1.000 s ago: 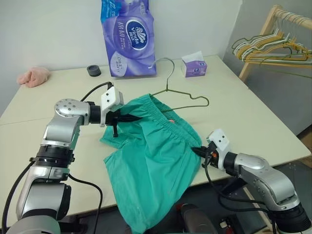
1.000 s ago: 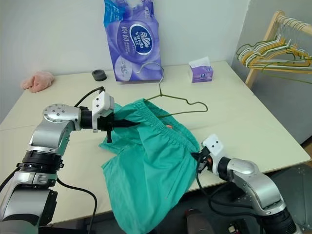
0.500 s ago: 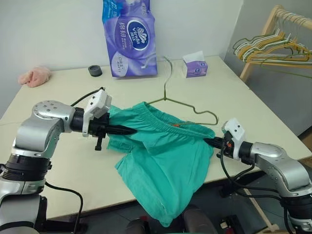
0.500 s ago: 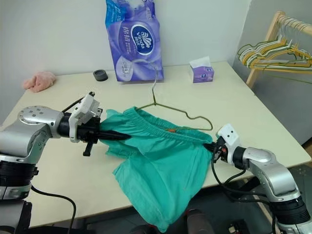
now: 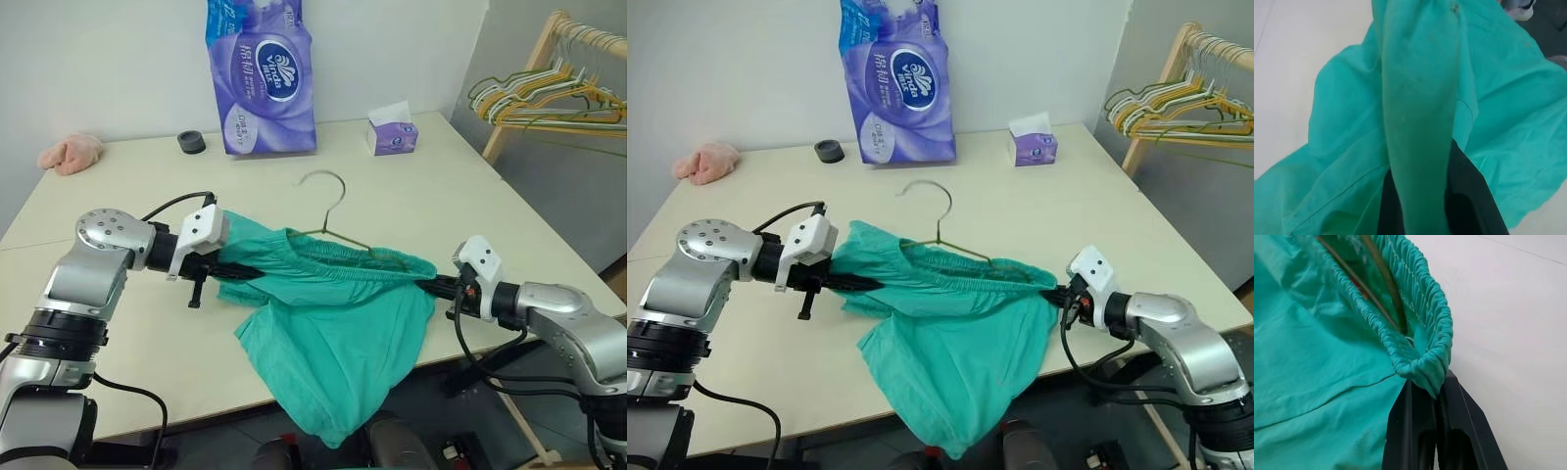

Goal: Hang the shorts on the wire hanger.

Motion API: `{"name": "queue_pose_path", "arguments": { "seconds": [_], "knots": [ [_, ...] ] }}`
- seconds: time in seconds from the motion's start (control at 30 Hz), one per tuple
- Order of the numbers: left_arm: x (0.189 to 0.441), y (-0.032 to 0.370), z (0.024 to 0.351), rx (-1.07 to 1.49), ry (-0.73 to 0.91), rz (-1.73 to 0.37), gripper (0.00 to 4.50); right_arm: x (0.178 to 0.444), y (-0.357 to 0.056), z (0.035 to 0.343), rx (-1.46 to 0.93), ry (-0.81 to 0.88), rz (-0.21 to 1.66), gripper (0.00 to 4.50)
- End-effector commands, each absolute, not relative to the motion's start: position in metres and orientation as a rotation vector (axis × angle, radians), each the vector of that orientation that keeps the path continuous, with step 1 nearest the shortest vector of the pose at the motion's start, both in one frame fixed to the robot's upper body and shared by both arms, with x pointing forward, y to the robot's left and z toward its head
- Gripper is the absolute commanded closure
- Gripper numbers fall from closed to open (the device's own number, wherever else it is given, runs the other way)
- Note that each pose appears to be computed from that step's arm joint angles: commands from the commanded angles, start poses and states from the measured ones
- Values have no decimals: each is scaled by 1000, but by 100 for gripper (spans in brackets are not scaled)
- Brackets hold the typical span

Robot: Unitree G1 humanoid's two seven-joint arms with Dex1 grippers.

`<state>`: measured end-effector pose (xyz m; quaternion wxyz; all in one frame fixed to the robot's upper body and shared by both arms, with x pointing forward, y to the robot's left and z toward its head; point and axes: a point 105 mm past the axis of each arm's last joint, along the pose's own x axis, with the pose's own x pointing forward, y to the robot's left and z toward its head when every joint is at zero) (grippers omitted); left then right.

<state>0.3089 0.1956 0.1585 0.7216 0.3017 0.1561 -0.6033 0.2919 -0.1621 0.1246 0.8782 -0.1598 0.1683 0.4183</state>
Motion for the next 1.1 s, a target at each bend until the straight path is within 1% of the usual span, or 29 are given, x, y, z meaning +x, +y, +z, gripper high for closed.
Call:
{"name": "queue_pose_path", "arguments": {
  "seconds": [0.03, 0.13, 0.23, 0.37, 0.5, 0.57, 0.6, 0.63, 0.73, 0.8, 0.9, 1.0, 1.1],
  "knots": [
    [318, 206, 158, 769, 342, -1261, 450, 302, -165, 159, -476, 277, 873, 448],
    [325, 199, 155, 799, 313, -1244, 450, 305, -149, 170, -584, 257, 937, 448],
    [331, 189, 154, 807, 278, -1238, 450, 306, -130, 175, -680, 238, 1005, 448],
    [339, 176, 155, 804, 225, -1207, 450, 312, -107, 180, -734, 212, 1041, 448],
    [339, 167, 148, 783, 205, -1199, 450, 310, -97, 188, -789, 165, 1091, 448],
    [337, 162, 144, 766, 198, -1200, 450, 311, -96, 193, -801, 143, 1086, 402],
    [336, 160, 141, 761, 197, -1205, 450, 309, -95, 194, -808, 139, 1095, 386],
    [334, 158, 139, 756, 198, -1210, 450, 307, -94, 194, -813, 136, 1105, 359],
    [331, 155, 136, 743, 198, -1215, 450, 302, -94, 195, -831, 130, 1118, 255],
    [328, 151, 133, 729, 199, -1226, 450, 303, -111, 191, -874, 179, 1080, 186],
    [328, 150, 132, 722, 196, -1224, 450, 310, -131, 191, -884, 224, 1002, 186],
    [328, 149, 132, 713, 192, -1223, 450, 314, -150, 183, -888, 285, 953, 186],
    [327, 149, 130, 711, 194, -1231, 450, 318, -159, 178, -886, 310, 928, 186]
  ]
}}
